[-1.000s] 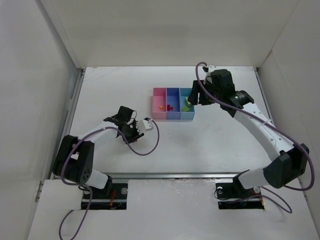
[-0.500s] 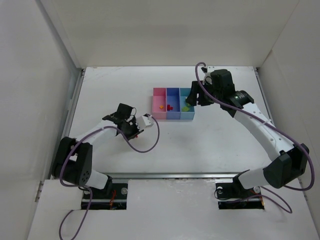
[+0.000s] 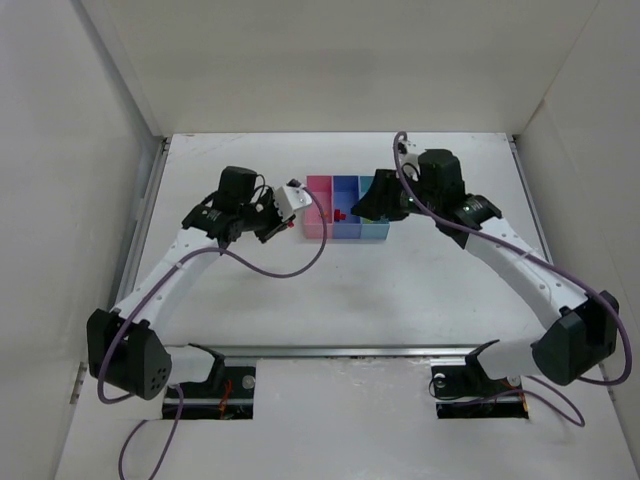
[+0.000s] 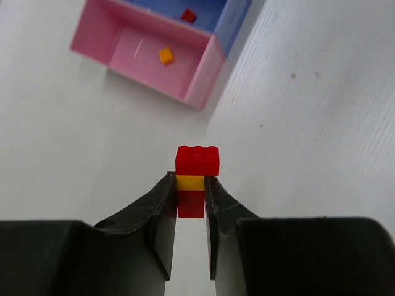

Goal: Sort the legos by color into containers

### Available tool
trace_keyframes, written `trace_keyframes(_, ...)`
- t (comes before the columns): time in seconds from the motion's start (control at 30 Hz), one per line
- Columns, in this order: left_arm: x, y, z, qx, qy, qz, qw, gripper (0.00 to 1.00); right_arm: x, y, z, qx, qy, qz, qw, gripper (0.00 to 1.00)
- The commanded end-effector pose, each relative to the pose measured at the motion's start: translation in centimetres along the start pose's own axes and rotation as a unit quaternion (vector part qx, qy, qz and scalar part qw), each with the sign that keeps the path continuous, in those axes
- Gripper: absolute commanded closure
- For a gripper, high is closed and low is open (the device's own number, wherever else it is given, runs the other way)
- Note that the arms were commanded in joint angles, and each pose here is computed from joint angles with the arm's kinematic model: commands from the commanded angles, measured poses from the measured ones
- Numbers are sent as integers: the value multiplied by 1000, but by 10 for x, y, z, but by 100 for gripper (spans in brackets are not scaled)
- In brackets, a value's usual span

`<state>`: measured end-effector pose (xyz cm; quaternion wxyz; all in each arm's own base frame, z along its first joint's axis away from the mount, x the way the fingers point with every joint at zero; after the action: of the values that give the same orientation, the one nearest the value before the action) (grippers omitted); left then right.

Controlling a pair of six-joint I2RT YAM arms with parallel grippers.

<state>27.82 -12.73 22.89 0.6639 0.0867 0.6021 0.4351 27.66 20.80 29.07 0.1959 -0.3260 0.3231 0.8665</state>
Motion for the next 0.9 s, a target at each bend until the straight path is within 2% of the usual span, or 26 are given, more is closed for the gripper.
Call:
trace_keyframes(0.0,-44,13,-9,36,1,-60,998,100,-6,-9,50,-100,16,-14,995,36)
trace_keyframes(0.17,-67,10,-18,55,-12,-76,996,100,-14,-28,68,-104,5,-18,994,33)
trace_keyframes(0.27,-72,11,-19,57,-11,-80,995,100,-14,-36,69,-106,1,-13,994,36)
trace_keyframes(0.47,-77,9,-27,80,-16,-87,993,100,-10,-51,78,-134,14,11,991,36)
trace_keyframes(0.67,-83,9,-23,71,-10,-92,993,100,-7,-58,79,-138,10,22,990,36)
trace_keyframes(0.87,-84,9,-21,64,-12,-93,993,100,-7,-57,81,-148,12,24,989,56)
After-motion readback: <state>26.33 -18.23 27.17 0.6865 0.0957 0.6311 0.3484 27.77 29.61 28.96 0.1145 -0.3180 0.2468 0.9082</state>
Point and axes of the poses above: each gripper's point midway between its finger pads, its own y axis back along the fingers, its own z axis along the line the jaws close on, x = y × z, the point moved 7 cm from there along y, back along the fingers
